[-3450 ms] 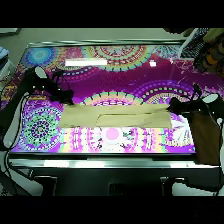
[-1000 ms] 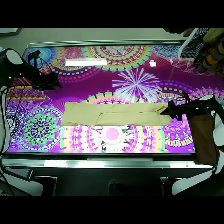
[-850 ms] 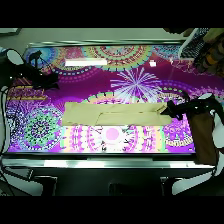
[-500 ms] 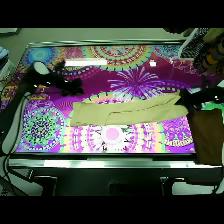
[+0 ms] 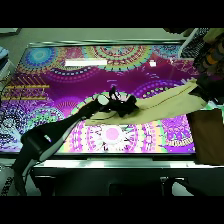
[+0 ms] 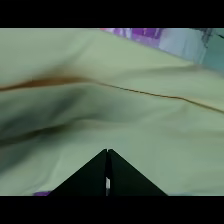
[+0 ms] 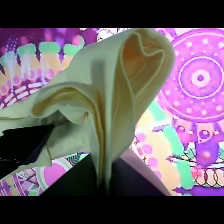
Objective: Fold the clothes and pants, and hang the long-sleeved shirts on hangers.
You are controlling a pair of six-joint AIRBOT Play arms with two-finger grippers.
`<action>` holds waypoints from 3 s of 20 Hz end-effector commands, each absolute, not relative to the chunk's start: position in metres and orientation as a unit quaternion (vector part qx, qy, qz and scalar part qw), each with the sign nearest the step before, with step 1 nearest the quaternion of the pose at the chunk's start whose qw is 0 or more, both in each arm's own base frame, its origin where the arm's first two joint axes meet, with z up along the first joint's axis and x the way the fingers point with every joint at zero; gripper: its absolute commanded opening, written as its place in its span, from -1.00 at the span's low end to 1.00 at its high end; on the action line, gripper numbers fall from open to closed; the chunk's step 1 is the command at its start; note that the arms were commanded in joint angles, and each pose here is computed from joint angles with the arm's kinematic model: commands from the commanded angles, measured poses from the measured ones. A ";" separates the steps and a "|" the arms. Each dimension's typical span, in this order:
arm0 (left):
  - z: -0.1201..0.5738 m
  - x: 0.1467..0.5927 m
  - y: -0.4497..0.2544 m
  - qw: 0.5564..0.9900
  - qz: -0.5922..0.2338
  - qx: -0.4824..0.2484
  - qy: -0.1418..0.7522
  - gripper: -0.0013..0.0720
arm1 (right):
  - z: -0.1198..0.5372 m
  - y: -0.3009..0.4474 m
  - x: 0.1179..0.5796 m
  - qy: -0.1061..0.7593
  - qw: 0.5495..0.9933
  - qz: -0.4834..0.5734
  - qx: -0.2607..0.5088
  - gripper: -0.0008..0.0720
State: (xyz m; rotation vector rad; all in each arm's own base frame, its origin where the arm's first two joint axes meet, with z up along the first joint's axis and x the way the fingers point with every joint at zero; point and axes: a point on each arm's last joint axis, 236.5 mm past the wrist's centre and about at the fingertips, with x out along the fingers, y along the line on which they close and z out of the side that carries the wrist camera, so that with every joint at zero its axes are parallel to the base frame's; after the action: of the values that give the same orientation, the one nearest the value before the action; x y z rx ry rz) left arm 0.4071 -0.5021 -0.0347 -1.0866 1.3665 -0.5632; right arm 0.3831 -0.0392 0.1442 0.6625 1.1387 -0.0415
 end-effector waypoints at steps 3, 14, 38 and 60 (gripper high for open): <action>-0.055 0.371 -0.570 0.558 -0.234 -0.523 0.600 -0.93 | 0.156 -0.027 0.360 0.545 0.776 -0.017 0.316 -0.89; -0.018 0.367 -0.510 0.541 -0.318 -0.408 0.663 -0.93 | 0.168 -0.015 0.377 0.515 0.789 0.011 0.335 -0.89; 0.203 0.380 -0.115 0.817 -0.149 -0.135 0.541 -0.92 | 0.027 0.336 0.413 0.598 0.720 0.133 0.325 -0.89; 0.203 0.380 -0.114 0.818 -0.152 -0.128 0.540 -0.92 | 0.108 0.251 0.390 0.596 0.728 0.176 0.288 0.63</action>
State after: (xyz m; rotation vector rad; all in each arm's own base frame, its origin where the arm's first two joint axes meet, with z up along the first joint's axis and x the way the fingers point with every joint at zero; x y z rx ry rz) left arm 0.3799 -0.1155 0.2031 -0.2745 1.1511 -0.3273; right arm 0.3856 0.3043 0.0975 0.6629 1.3176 0.4569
